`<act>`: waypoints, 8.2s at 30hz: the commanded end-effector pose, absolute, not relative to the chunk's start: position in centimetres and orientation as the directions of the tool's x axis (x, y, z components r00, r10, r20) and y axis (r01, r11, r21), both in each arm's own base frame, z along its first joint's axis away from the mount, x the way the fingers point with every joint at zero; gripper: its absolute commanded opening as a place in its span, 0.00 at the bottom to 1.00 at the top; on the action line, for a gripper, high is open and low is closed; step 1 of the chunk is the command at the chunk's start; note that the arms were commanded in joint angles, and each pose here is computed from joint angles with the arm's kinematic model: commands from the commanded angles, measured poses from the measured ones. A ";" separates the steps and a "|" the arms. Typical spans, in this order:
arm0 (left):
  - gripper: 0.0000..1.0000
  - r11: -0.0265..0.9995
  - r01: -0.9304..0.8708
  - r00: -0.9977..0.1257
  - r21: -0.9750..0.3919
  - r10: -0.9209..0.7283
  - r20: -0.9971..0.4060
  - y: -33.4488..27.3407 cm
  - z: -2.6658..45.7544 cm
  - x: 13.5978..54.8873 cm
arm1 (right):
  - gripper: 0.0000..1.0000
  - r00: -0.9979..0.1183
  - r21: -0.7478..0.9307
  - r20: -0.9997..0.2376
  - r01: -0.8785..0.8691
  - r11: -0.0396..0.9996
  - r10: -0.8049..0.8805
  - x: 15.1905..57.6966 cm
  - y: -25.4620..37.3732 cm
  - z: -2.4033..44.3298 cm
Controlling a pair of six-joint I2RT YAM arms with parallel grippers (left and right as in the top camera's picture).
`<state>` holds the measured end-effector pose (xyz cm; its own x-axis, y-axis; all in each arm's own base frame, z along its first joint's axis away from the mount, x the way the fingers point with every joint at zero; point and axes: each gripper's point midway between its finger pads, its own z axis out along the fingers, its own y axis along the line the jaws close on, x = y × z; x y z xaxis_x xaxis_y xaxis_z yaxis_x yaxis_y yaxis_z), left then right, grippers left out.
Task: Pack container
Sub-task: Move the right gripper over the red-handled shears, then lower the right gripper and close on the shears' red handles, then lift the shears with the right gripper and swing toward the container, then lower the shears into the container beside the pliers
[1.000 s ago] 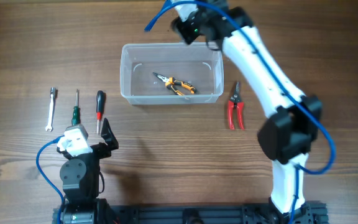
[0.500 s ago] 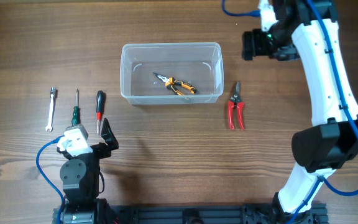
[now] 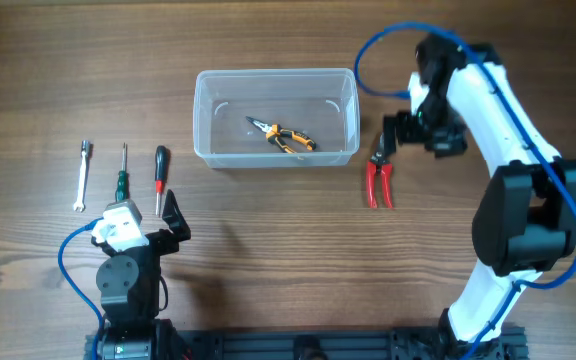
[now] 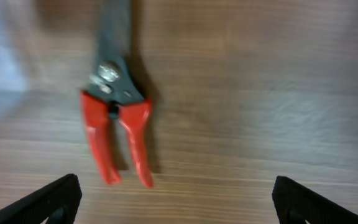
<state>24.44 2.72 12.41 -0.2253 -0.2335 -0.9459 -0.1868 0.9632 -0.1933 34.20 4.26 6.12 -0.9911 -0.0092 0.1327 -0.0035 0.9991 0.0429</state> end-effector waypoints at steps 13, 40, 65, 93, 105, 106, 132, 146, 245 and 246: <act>1.00 0.961 -0.193 -0.220 -0.199 -0.240 -0.946 2.8 12.5 24.4 | 0.69 -0.981 0.109 0.195 0.025 0.994 0.004 30.8 5.4 0.1; 1.00 0.961 -0.193 -0.220 -0.199 -0.240 -0.946 2.8 12.5 24.4 | 0.41 -0.995 0.223 0.101 0.022 0.975 0.000 32.8 7.4 -0.7; 1.00 0.961 -0.193 -0.220 -0.199 -0.240 -0.946 2.8 12.5 24.4 | 0.47 -0.982 0.155 0.139 -0.104 0.983 -0.125 31.3 5.8 -0.8; 1.00 0.961 -0.193 -0.220 -0.199 -0.240 -0.946 2.8 12.5 24.4 | 0.28 -0.981 0.150 0.065 -0.170 0.974 -0.182 32.4 9.9 -1.0; 1.00 0.961 -0.193 -0.220 -0.199 -0.240 -0.946 2.8 12.5 24.4 | 0.12 -0.983 0.148 0.079 -0.151 0.977 -0.164 32.2 9.9 -1.0; 1.00 0.961 -0.193 -0.220 -0.199 -0.240 -0.946 2.8 12.5 24.4 | 0.11 -0.983 0.148 0.079 -0.151 0.977 -0.164 32.2 9.9 -1.0; 1.00 0.961 -0.193 -0.220 -0.199 -0.240 -0.946 2.8 12.5 24.4 | 0.04 -0.994 0.162 -0.094 -0.078 0.984 -0.063 36.1 8.8 4.3; 1.00 0.961 -0.193 -0.220 -0.199 -0.240 -0.946 2.8 12.5 24.4 | 0.04 -0.918 0.132 -0.386 -0.149 0.980 -0.088 39.0 7.1 14.8; 1.00 0.961 -0.193 -0.220 -0.199 -0.240 -0.946 2.8 12.5 24.4 | 0.91 -0.265 -0.050 -0.384 -0.951 0.306 -0.884 42.2 29.0 2.8; 1.00 0.961 -0.193 -0.220 -0.199 -0.240 -0.946 2.8 12.5 24.4 | 0.97 -0.266 -0.050 -0.384 -0.950 0.307 -0.884 42.2 29.0 2.8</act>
<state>24.44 2.72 12.40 -0.2255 -0.2335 -0.9458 -0.1872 0.9631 -0.1932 42.29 29.34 3.29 -0.2587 -0.8815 -0.3951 -0.9513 0.3034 -0.0540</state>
